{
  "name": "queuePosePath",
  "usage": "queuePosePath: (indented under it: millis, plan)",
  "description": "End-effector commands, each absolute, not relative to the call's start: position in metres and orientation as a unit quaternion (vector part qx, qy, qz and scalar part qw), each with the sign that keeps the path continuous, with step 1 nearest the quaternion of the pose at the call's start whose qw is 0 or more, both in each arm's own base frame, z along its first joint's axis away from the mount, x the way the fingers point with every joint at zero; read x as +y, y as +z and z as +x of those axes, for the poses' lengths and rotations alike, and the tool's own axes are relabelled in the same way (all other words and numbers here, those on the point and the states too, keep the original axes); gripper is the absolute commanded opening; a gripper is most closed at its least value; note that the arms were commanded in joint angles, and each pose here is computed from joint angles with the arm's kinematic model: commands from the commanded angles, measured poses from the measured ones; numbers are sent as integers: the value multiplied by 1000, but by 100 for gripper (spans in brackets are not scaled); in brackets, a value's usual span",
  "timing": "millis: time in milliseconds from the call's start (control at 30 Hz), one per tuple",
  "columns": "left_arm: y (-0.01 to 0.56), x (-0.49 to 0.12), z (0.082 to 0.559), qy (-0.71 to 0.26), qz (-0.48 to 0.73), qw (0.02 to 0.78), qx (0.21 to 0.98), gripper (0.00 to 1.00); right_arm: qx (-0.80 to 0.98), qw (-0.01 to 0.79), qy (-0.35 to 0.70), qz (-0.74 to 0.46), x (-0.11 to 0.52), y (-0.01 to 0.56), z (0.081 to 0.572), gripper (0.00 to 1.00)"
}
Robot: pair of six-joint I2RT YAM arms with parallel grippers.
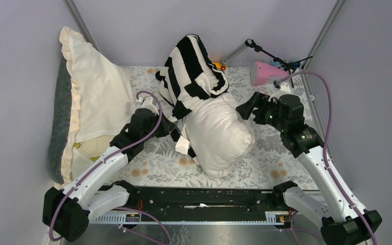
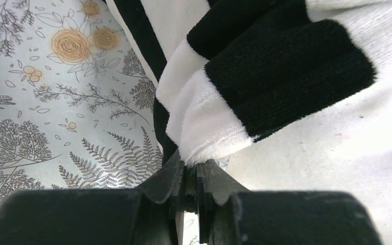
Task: Remove the pillowcase from the pillow
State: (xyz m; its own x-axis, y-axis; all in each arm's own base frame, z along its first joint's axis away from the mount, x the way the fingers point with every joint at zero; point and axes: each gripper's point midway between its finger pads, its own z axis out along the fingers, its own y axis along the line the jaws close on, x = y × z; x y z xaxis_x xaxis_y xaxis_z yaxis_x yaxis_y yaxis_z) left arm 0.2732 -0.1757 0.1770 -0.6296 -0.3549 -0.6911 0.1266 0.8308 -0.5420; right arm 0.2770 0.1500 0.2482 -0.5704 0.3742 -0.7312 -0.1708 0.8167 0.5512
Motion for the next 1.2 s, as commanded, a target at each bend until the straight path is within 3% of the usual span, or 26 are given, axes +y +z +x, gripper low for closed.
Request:
queuePosePath:
  millis: [0, 200, 433, 500, 600, 700, 767, 867, 1033, 1100, 1167]
  plan:
    - [191, -189, 280, -308, -48, 442, 841, 11, 801, 504, 322, 27, 162, 314, 278, 96]
    - [184, -189, 283, -298, -51, 439, 846, 12, 815, 516, 252, -74, 207, 328, 258, 100]
    - [180, -192, 287, -290, -49, 437, 850, 20, 856, 465, 83, -213, 250, 259, 233, 100]
    - [179, -193, 288, -290, -45, 437, 850, 32, 866, 438, 56, -234, 252, 235, 230, 100]
    - [183, -205, 286, -307, -13, 443, 842, 70, 878, 408, 32, -247, 249, 205, 227, 100]
    - [185, -220, 282, -322, 17, 451, 832, 85, 879, 404, 41, -250, 248, 192, 223, 97]
    - [183, -228, 282, -323, 27, 453, 830, 88, 877, 407, 66, -249, 253, 193, 219, 88]
    - [172, -237, 289, -314, 29, 444, 839, 88, 870, 413, 102, -248, 259, 198, 214, 60]
    - [149, -253, 306, -307, 40, 417, 854, 89, 869, 414, 110, -247, 259, 200, 211, 25]
    - [141, -251, 314, -287, 31, 417, 862, 82, 873, 416, 94, -236, 251, 198, 213, 5]
    - [133, -233, 328, -236, -8, 430, 872, 70, 873, 425, 87, -223, 244, 202, 214, 0]
